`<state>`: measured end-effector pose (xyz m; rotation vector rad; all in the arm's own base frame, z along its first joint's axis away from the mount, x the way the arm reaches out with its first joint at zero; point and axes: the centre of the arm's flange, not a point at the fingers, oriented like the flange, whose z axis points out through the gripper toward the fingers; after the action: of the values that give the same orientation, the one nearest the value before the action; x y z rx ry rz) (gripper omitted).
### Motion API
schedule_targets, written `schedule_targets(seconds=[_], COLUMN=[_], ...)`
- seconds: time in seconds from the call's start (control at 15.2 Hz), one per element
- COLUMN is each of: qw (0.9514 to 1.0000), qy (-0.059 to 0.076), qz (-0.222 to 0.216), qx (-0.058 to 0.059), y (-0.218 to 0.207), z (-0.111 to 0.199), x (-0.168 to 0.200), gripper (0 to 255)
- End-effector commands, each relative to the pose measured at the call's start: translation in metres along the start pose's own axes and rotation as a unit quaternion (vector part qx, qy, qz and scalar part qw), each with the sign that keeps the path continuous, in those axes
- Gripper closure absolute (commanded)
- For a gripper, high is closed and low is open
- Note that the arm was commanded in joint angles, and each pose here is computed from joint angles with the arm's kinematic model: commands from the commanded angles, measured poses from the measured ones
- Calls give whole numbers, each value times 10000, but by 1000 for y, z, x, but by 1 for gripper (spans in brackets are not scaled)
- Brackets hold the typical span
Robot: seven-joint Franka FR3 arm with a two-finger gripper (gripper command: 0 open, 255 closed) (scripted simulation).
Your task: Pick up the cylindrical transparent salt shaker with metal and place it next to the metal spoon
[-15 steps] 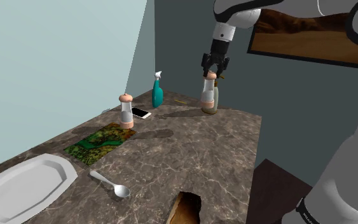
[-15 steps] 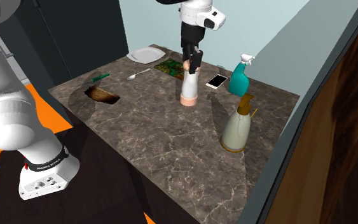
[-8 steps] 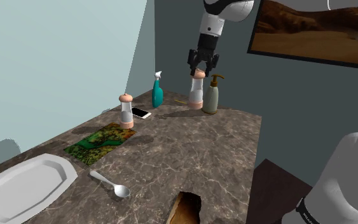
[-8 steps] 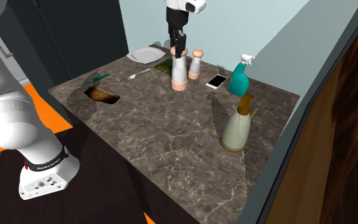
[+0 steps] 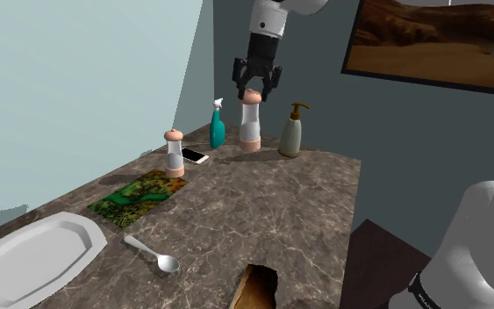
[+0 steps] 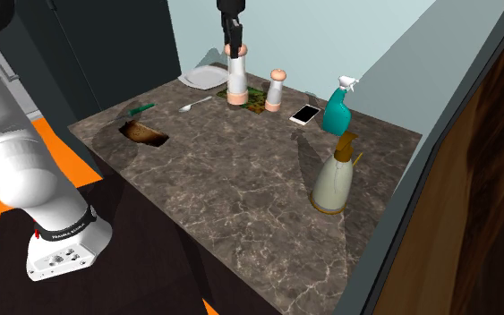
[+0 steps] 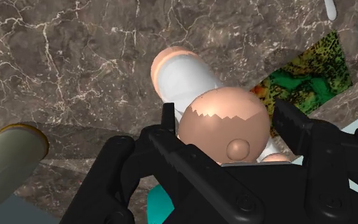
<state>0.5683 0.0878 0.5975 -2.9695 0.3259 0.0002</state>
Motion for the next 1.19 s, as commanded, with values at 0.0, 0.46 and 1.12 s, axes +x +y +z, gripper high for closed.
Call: schedule_targets(seconds=[0.0,0.46,1.12], qw=[10000,10000,10000], qy=[2,2,2], qz=[7,7,7], qx=[1,1,1], y=[-26,-116,-244], z=[-2,-11,-25], x=[-6,-26,-56], gripper=[255,255,255])
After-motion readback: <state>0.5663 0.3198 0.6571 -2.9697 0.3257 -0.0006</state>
